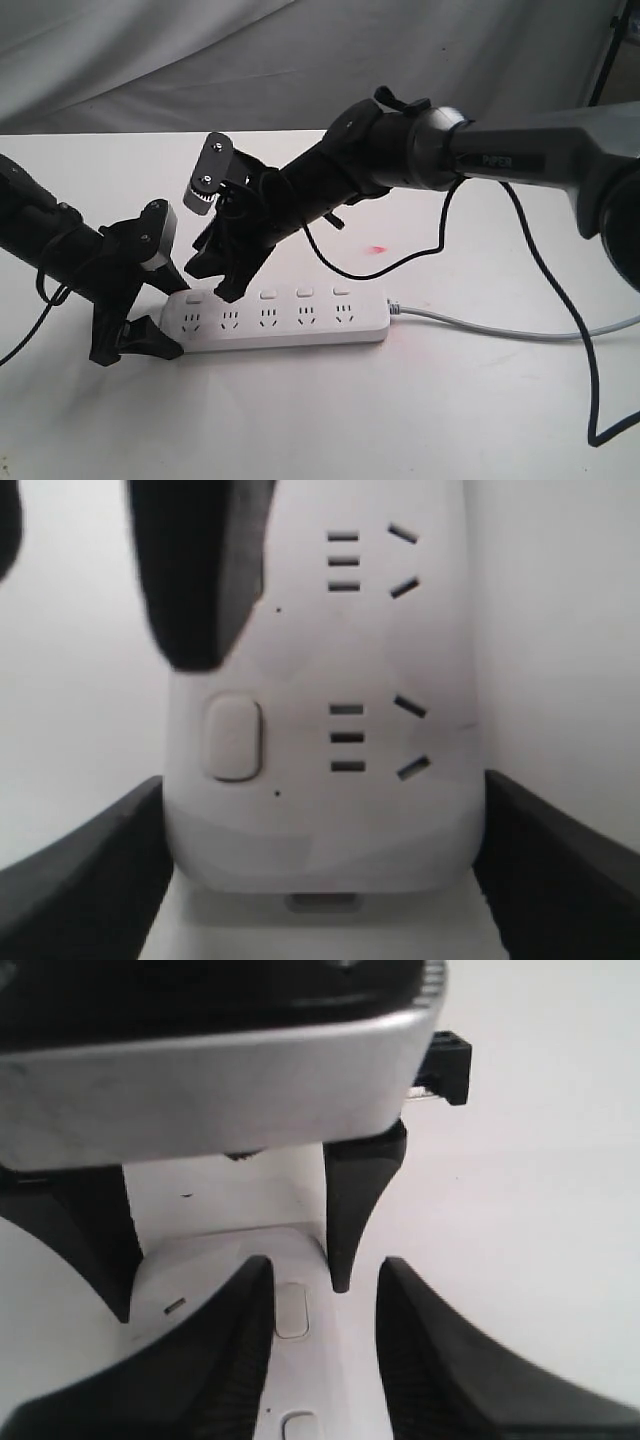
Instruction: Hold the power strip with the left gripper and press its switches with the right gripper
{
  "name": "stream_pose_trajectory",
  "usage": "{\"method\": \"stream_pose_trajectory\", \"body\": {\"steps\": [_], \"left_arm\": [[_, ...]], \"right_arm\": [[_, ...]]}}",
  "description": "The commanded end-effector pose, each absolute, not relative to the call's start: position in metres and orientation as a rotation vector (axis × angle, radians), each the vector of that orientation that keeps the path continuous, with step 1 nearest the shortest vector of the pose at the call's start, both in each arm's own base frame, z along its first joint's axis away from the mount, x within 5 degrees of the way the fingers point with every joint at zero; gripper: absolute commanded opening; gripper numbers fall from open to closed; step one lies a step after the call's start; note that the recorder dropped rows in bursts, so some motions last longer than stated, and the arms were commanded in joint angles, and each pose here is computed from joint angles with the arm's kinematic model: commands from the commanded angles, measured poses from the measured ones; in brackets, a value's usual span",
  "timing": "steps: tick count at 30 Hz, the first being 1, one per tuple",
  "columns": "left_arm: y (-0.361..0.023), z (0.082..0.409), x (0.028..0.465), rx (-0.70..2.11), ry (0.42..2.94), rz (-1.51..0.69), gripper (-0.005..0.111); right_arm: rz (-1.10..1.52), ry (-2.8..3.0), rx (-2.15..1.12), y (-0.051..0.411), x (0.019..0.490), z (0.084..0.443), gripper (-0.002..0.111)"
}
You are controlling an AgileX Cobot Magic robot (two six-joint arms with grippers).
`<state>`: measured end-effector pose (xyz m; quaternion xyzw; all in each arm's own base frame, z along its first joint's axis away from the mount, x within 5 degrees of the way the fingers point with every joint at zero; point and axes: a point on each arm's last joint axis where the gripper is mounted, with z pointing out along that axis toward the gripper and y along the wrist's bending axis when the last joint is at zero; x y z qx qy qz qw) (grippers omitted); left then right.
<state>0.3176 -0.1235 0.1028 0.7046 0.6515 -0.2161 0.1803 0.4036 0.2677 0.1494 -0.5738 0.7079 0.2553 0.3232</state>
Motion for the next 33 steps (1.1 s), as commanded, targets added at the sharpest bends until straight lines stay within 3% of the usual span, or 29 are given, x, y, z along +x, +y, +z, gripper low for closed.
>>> {"method": "stream_pose_trajectory", "body": {"steps": [1, 33], "left_arm": [[-0.125, 0.104, 0.318, 1.993, 1.841, -0.599, 0.072], [-0.125, 0.104, 0.318, 1.993, 1.841, -0.599, 0.072]], "right_arm": [[0.671, 1.837, -1.513, 0.274, 0.403, 0.139, 0.033], [0.618, 1.849, -1.51, 0.286, 0.404, 0.103, 0.033]]}}
